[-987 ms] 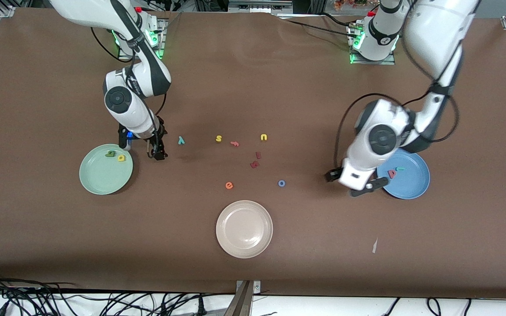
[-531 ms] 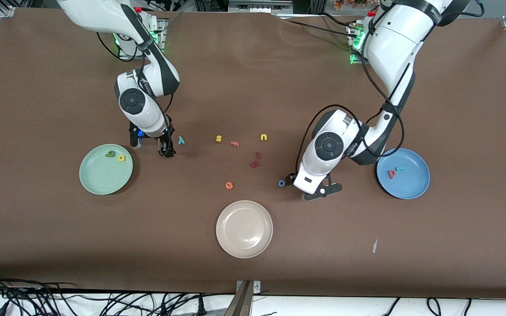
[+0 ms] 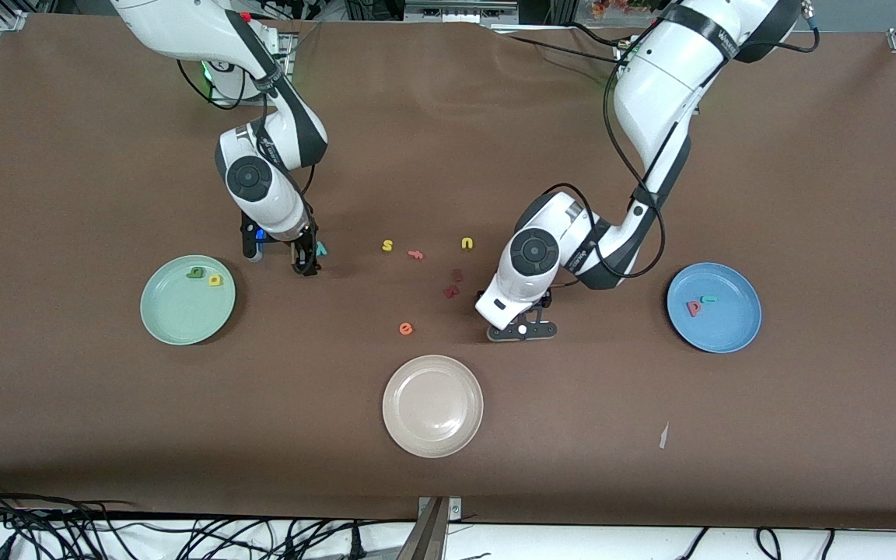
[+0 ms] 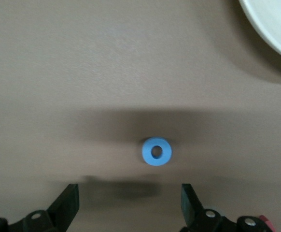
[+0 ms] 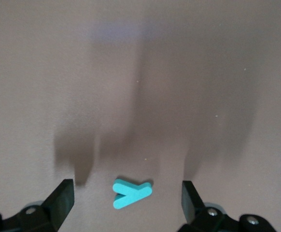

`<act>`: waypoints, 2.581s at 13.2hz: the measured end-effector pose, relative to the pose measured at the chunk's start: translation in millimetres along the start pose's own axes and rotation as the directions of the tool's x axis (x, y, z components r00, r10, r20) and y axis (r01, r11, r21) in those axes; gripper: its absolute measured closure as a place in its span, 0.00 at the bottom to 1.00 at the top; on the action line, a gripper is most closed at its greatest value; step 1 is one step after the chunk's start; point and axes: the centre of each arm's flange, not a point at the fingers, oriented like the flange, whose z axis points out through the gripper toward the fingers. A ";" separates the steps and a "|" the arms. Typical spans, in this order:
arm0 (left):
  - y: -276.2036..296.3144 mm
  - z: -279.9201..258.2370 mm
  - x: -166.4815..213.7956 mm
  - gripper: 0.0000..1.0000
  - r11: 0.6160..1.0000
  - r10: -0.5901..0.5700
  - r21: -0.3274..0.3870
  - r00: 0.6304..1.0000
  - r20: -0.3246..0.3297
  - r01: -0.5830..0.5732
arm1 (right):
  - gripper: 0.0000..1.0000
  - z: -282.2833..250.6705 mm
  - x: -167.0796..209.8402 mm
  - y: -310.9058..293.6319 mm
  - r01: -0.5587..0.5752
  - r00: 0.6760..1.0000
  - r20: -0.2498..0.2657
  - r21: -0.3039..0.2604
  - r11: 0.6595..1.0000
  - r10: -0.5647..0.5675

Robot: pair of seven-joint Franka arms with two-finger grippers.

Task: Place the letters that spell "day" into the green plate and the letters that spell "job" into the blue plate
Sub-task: 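Grasp the cyan Y with the right gripper while the left gripper grasps the blue o, then drop the cyan Y on green while the left gripper drops the blue o on blue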

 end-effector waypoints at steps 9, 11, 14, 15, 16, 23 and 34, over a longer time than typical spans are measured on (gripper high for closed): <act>11.2 4.0 16.8 0.06 1.000 -0.001 -0.015 0.999 -0.033 0.000 | 0.58 7.2 -4.5 1.9 -0.044 0.999 0.000 -0.002 0.999 0.044; 10.6 6.5 17.2 0.10 1.000 -0.001 -0.012 0.999 -0.032 0.000 | 0.58 4.9 -4.8 1.3 -0.045 0.999 0.002 0.002 0.999 0.045; 15.2 7.6 14.1 0.26 1.000 0.006 -0.010 0.999 -0.033 -0.006 | 0.63 -6.0 -5.8 -2.7 -0.046 0.999 0.008 0.024 0.999 0.046; 15.8 8.5 13.5 0.35 1.000 0.006 -0.009 0.999 -0.032 -0.006 | 0.63 -11.6 -4.9 -4.8 -0.049 0.999 0.010 0.033 0.998 0.048; 15.7 9.4 13.5 0.36 1.000 0.003 -0.009 1.000 -0.031 -0.003 | 0.63 -18.5 -1.8 -7.9 -0.055 0.998 0.011 0.044 0.997 0.055; 11.6 11.5 18.8 0.53 1.000 -0.010 -0.004 0.999 -0.037 0.010 | 0.63 -58.6 75.9 -46.2 -0.082 0.996 -0.023 0.130 0.988 0.085; 10.8 1.8 26.1 0.72 0.999 -0.050 0.014 0.998 -0.040 0.051 | 0.46 -73.1 257.6 -51.4 0.025 0.995 -0.096 0.134 0.991 -0.013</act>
